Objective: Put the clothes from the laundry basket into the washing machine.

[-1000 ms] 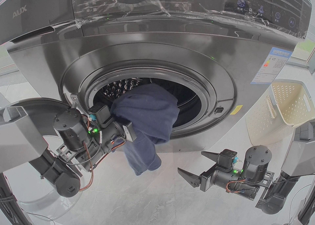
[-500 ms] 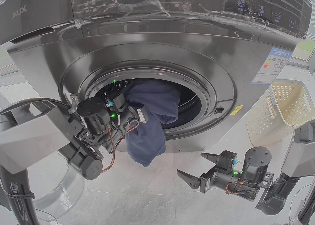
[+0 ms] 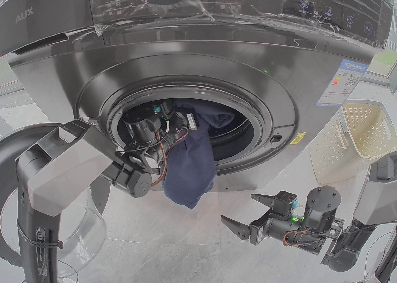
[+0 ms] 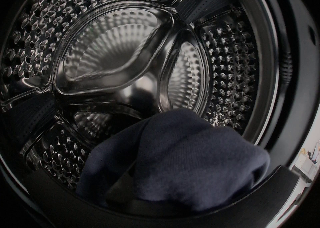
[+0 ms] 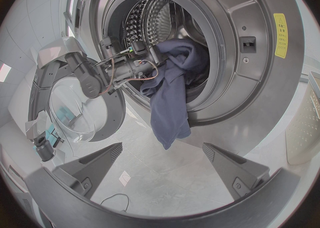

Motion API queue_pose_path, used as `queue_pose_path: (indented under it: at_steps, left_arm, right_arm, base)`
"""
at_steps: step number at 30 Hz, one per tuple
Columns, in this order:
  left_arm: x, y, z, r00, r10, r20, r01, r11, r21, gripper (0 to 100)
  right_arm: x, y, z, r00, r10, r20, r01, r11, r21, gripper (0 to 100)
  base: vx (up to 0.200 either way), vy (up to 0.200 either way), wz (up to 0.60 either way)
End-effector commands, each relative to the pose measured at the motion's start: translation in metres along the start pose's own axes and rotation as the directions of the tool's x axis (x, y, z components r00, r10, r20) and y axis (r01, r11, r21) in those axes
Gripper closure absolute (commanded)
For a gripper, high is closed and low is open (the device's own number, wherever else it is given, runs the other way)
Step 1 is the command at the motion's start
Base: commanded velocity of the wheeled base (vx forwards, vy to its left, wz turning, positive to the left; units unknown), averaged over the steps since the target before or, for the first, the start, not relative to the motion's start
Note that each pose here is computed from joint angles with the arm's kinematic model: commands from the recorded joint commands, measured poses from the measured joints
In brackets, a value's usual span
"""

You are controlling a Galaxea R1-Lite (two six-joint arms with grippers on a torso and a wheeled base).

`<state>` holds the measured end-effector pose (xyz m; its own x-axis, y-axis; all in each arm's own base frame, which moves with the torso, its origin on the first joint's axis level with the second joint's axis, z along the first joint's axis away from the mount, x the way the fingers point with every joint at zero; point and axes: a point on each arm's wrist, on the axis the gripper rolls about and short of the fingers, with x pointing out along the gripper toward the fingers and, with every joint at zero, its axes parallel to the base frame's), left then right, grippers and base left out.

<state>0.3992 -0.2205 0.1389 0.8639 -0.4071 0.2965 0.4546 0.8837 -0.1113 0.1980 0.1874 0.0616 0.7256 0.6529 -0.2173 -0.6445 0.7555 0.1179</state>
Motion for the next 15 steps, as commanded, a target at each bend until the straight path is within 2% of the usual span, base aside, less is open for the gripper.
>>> queue_pose_path:
  at_steps: [1,4,8,10,11,15]
  left_arm:
    - [0.035,0.023,-0.016,0.995,0.088,0.037,-0.088,0.996,0.002,100]
    - [0.046,0.025,-0.01,0.991,0.12,0.051,-0.118,0.993,-0.029,100]
    - [0.053,0.022,-0.004,0.992,0.125,0.032,-0.122,0.989,-0.088,100]
    - [0.052,0.02,-0.007,0.992,0.123,0.008,-0.122,0.987,-0.105,100]
    - [0.051,0.021,-0.008,0.992,0.124,0.001,-0.124,0.987,-0.106,0]
    - [0.05,0.018,-0.008,0.993,0.12,-0.004,-0.12,0.986,-0.113,0]
  right_arm:
    - [0.001,0.001,-0.001,1.0,0.002,-0.005,-0.002,1.0,-0.001,0]
    - [0.001,0.001,-0.001,1.0,0.003,-0.002,-0.003,1.0,-0.001,0]
    - [0.002,-0.001,-0.005,1.0,-0.004,-0.02,0.004,1.0,0.001,0]
    - [0.002,-0.001,-0.005,1.0,-0.004,-0.018,0.004,1.0,0.001,0]
    - [0.003,-0.001,-0.004,1.0,-0.004,-0.017,0.004,1.0,0.001,0]
    - [0.002,0.0,-0.005,1.0,-0.003,-0.018,0.003,1.0,0.001,0]
  base:
    - [0.0,0.0,0.0]
    - [0.0,0.0,0.0]
    - [0.0,0.0,0.0]
    - [0.0,0.0,0.0]
    - [0.0,0.0,0.0]
    - [0.0,0.0,0.0]
